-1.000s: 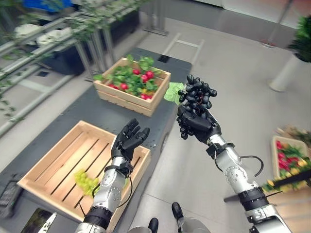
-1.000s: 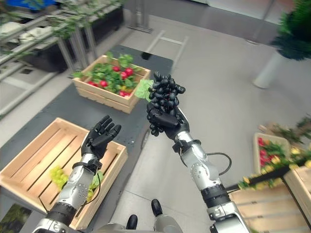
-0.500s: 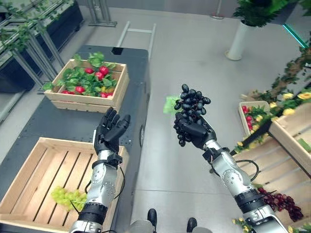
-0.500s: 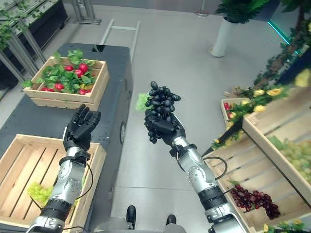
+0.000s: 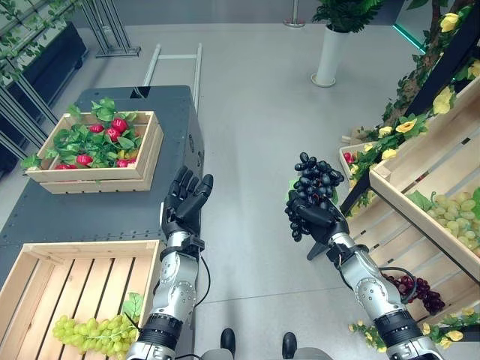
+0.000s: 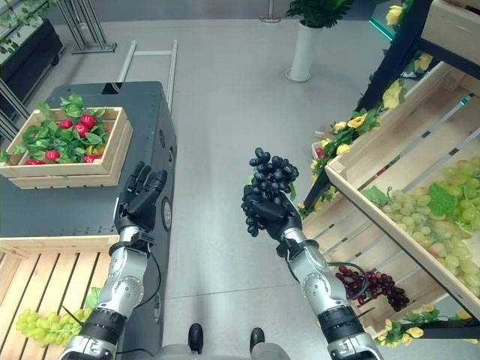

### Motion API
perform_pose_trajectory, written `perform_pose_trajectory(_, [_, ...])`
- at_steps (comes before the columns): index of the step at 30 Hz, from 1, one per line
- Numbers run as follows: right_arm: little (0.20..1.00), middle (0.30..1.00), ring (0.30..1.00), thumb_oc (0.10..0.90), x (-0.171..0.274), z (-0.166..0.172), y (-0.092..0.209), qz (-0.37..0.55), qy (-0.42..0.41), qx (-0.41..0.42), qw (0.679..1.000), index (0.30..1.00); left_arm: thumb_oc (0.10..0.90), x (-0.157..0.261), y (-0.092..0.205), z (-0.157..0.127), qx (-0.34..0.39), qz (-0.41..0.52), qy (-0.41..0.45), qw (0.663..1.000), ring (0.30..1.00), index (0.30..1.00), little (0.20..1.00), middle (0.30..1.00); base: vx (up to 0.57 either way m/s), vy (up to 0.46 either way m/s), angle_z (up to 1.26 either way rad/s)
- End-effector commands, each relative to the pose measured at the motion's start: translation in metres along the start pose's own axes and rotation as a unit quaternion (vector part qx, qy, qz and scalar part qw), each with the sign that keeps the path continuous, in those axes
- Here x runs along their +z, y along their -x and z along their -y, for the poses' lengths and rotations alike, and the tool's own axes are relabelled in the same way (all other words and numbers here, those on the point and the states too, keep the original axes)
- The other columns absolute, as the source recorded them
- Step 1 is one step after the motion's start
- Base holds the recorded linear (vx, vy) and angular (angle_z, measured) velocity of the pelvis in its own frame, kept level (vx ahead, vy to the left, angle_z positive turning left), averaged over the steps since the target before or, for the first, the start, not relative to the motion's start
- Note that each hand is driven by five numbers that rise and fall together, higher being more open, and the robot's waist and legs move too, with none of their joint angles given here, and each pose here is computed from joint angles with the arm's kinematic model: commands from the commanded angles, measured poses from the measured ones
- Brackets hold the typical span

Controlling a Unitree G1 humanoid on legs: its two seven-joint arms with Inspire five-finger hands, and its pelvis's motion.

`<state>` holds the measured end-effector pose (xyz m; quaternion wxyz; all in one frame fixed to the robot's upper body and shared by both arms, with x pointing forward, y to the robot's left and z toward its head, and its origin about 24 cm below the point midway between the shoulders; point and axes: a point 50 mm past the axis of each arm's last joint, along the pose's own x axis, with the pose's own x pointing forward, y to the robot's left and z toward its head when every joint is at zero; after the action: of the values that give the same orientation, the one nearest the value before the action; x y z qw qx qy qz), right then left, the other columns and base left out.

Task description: Pick up the fruits from the basket on one side to the basket on the other side

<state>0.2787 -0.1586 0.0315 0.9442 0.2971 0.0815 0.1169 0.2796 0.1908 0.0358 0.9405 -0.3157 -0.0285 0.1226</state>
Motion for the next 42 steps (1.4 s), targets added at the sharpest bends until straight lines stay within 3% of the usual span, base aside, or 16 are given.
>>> perform_pose_trajectory(1, [0.3, 0.3, 0.3, 0.4, 0.028, -0.018, -0.007, 0.112, -0.008, 0.039, 0.993, 0.3, 0.8, 0.028, -0.005, 0.013, -0.049, 0.086, -0.008, 0.995, 0.9, 0.9, 0.9, 0.9, -0.09, 0.136, -0.15])
perform_pose_trajectory(5, [0.3, 0.3, 0.3, 0.4, 0.013, -0.01, -0.004, 0.083, -0.002, 0.018, 0.996, 0.3, 0.8, 0.02, -0.005, 0.016, -0.062, 0.067, 0.003, 0.996, 0.9, 0.9, 0.9, 0.9, -0.04, 0.173, -0.38])
perform_pose_trajectory(11, [0.3, 0.3, 0.3, 0.4, -0.009, -0.006, 0.003, 0.046, 0.007, 0.035, 0.998, 0.3, 0.8, 0.043, -0.001, -0.001, -0.049, 0.111, -0.005, 0.993, 0.9, 0.9, 0.9, 0.9, -0.11, -0.005, -0.62])
perform_pose_trajectory(20, [0.3, 0.3, 0.3, 0.4, -0.018, -0.001, 0.004, 0.058, -0.023, -0.009, 0.998, 0.3, 0.8, 0.036, -0.002, 0.013, -0.043, 0.127, 0.016, 0.991, 0.9, 0.9, 0.9, 0.9, -0.03, -0.102, -0.14])
perform_pose_trajectory(28, [0.3, 0.3, 0.3, 0.4, 0.019, 0.001, -0.008, 0.165, -0.036, -0.035, 0.985, 0.3, 0.8, 0.042, -0.009, 0.044, -0.081, 0.167, 0.016, 0.983, 0.9, 0.9, 0.9, 0.9, -0.19, -0.023, -0.02])
perform_pose_trajectory(39, [0.3, 0.3, 0.3, 0.4, 0.066, 0.011, -0.006, 0.273, -0.025, -0.065, 0.959, 0.3, 0.8, 0.034, -0.01, 0.053, -0.075, 0.157, 0.025, 0.984, 0.9, 0.9, 0.9, 0.9, -0.1, 0.026, -0.09])
perform_pose_trajectory(42, [0.3, 0.3, 0.3, 0.4, 0.097, 0.009, -0.006, 0.329, -0.009, -0.065, 0.942, 0.3, 0.8, 0.034, -0.011, 0.057, -0.074, 0.158, 0.027, 0.984, 0.9, 0.9, 0.9, 0.9, -0.05, 0.05, -0.02])
